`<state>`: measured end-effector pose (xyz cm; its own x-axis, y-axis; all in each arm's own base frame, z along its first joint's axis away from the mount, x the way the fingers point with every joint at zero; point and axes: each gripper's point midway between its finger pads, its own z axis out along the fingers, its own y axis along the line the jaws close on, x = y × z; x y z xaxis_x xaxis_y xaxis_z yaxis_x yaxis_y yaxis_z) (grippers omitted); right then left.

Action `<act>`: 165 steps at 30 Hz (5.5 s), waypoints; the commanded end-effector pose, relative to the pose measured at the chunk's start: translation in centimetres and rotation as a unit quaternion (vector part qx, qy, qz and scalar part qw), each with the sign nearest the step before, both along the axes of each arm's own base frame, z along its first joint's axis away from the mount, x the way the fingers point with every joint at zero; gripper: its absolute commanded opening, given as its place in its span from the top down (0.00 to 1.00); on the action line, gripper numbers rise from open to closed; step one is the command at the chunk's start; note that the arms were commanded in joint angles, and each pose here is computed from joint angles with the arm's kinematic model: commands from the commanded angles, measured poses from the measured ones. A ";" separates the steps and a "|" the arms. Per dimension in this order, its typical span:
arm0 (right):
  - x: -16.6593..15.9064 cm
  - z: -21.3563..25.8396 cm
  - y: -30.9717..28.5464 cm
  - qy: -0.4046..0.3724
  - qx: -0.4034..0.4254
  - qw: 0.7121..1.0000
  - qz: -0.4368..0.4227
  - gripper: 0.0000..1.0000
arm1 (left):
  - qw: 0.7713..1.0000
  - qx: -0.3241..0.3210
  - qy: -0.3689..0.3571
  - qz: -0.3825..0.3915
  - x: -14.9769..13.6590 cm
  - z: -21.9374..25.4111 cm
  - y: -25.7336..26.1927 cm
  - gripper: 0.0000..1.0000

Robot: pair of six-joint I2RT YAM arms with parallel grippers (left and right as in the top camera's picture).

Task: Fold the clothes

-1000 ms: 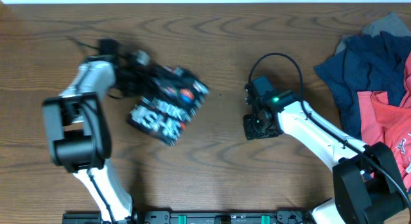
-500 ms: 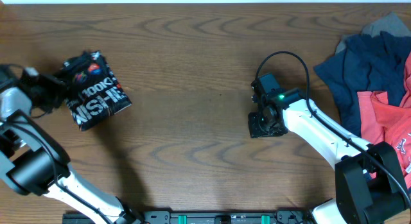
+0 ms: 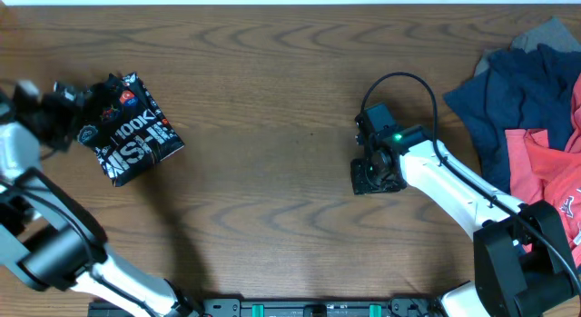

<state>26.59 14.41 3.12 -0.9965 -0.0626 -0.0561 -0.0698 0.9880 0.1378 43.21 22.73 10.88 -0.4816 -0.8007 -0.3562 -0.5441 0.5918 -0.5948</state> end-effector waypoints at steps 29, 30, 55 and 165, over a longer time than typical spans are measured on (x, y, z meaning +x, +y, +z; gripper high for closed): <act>-0.1 0.4 -0.3 0.002 0.001 1.000 0.003 0.50 | 0.942 0.331 0.053 -0.021 9.8 -3.0 -1.5 0.02; -0.1 0.4 -0.3 0.003 0.000 1.000 0.003 0.50 | 0.942 0.331 0.054 -0.021 9.8 -3.3 -1.4 0.02; -0.6 0.3 -0.5 0.012 -0.004 1.000 0.003 0.49 | 0.944 0.317 0.081 -0.031 9.4 -6.4 -1.7 0.77; -4.4 13.3 -11.2 -0.332 -0.030 0.932 -0.145 0.01 | 0.917 0.284 -0.082 -0.266 -24.9 7.4 -25.9 0.02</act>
